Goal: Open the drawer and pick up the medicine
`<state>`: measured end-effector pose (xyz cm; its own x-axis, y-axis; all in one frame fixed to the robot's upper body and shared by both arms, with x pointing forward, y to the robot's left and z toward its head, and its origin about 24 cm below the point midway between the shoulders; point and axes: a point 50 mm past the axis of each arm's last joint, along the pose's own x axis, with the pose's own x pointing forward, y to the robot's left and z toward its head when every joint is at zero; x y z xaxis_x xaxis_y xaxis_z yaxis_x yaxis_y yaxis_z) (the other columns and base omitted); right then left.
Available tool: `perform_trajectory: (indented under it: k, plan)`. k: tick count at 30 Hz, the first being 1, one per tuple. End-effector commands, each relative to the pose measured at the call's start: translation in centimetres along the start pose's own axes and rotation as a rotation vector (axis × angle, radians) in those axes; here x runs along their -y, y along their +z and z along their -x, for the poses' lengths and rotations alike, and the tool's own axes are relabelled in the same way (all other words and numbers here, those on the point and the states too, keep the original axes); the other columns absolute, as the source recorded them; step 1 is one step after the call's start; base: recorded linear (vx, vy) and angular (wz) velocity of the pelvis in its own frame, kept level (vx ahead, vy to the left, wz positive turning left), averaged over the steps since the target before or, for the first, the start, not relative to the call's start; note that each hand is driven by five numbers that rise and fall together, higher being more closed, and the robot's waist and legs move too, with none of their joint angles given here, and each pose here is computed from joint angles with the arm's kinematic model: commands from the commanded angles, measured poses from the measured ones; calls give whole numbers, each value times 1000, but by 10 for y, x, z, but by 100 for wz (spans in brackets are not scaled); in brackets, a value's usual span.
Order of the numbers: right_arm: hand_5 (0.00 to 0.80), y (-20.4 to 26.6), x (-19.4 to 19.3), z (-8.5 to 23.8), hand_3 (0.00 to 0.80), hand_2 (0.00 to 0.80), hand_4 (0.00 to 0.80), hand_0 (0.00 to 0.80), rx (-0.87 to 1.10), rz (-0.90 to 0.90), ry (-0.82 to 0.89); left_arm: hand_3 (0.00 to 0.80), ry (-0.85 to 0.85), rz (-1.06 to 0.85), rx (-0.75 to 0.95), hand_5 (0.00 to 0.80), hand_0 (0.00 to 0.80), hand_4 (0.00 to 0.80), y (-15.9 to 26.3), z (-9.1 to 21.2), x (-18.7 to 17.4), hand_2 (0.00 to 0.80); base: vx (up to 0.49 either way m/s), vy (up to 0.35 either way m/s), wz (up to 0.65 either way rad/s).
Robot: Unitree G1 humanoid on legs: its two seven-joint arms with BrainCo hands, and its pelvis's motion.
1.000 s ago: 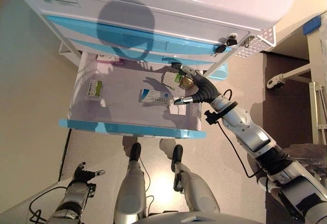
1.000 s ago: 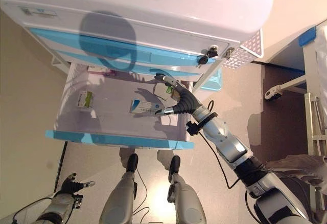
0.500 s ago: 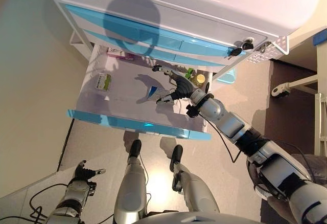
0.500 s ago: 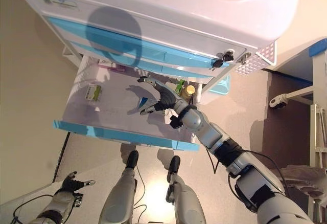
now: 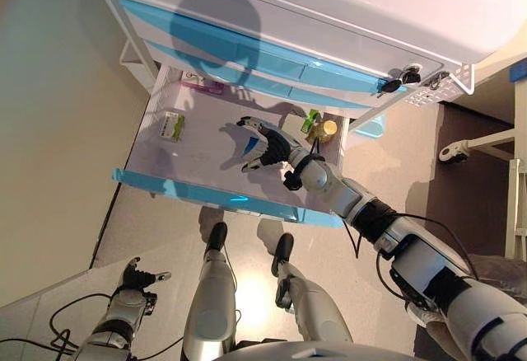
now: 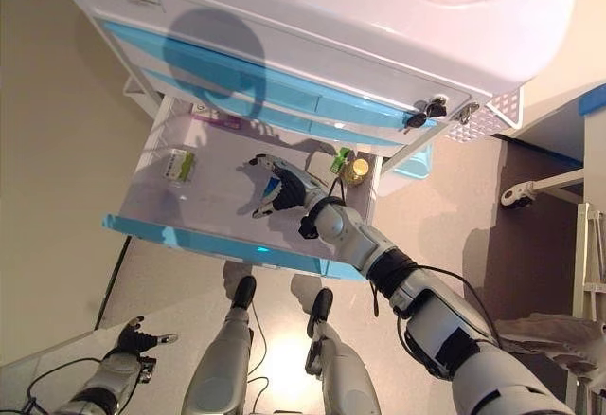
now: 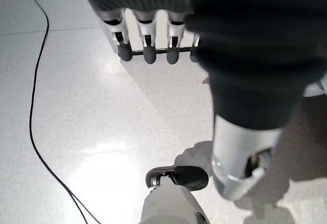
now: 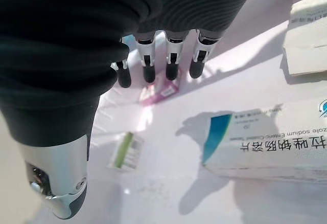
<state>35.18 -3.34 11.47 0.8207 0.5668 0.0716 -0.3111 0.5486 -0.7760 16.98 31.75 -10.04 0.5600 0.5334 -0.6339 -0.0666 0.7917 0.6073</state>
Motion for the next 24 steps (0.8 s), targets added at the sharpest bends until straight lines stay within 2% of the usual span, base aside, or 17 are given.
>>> perform_trajectory:
  k: [1, 11, 24]
  plan:
    - [0, 17, 8, -8, 0, 0, 0, 0, 65, 35, -54, 0, 41, -48, -51, 0, 0, 0, -16, 1, -11, 0, 0, 0, 0]
    - [0, -2, 13, -22, 0, 0, 0, 0, -80, 203, -90, 0, 36, -71, -36, 0, 0, 0, -11, 0, -6, 0, -5, 0, 3]
    - [0, -28, 27, -22, 0, 0, 0, 0, -233, 352, -116, 0, 23, -71, -19, 0, 0, 0, -3, -1, 0, 0, -1, 1, 0]
